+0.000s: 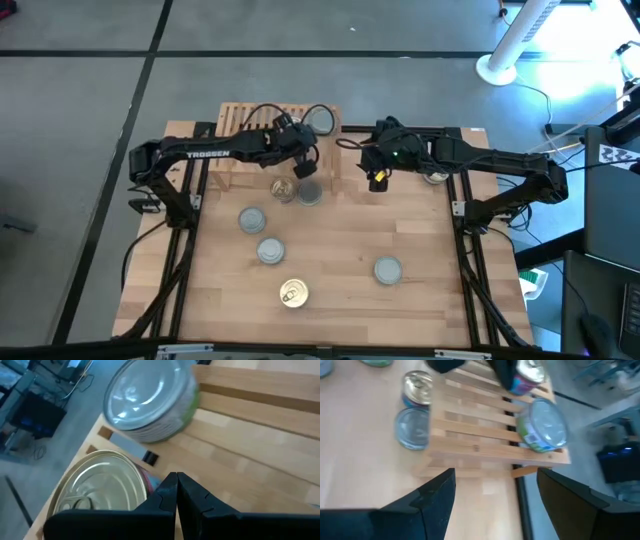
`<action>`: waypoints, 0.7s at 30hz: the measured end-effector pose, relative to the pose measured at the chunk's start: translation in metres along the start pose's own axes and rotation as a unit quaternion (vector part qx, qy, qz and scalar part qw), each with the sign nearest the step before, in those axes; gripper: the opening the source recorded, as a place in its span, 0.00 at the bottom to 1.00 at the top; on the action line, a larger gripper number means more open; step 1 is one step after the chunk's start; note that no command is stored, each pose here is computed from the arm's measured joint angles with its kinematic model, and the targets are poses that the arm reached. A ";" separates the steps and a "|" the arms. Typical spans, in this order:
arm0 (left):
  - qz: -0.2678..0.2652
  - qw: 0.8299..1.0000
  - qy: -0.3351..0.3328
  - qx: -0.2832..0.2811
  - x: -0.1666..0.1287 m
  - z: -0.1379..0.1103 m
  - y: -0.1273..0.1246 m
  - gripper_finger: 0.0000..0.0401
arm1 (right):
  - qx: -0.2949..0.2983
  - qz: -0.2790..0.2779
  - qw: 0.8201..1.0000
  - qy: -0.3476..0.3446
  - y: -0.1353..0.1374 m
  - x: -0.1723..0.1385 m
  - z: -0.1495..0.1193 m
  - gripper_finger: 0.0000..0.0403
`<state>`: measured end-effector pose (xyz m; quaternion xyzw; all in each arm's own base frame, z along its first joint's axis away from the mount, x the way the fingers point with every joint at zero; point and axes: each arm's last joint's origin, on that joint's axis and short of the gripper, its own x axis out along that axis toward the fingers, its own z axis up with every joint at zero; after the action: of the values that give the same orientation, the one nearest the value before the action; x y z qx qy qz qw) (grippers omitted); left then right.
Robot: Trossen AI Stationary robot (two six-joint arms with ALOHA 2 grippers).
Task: Stack canned seafood by type on shelf
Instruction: Put the blue tuna can on the shelf
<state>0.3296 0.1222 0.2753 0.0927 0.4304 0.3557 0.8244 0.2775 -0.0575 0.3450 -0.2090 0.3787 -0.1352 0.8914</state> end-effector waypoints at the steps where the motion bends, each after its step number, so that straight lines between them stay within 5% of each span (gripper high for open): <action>1: 0.002 1.000 0.002 -0.001 0.001 0.000 0.002 0.01 | 0.002 0.008 1.000 0.001 0.001 0.000 -0.001 0.68; 21: 0.021 0.999 0.015 -0.022 0.007 -0.004 0.023 0.01 | 0.023 0.070 0.997 0.012 0.006 0.000 -0.005 0.68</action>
<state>0.3177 0.1428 0.2794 0.0783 0.4325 0.3841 0.8119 0.2739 -0.0533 0.3388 -0.1593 0.4001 -0.0833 0.8987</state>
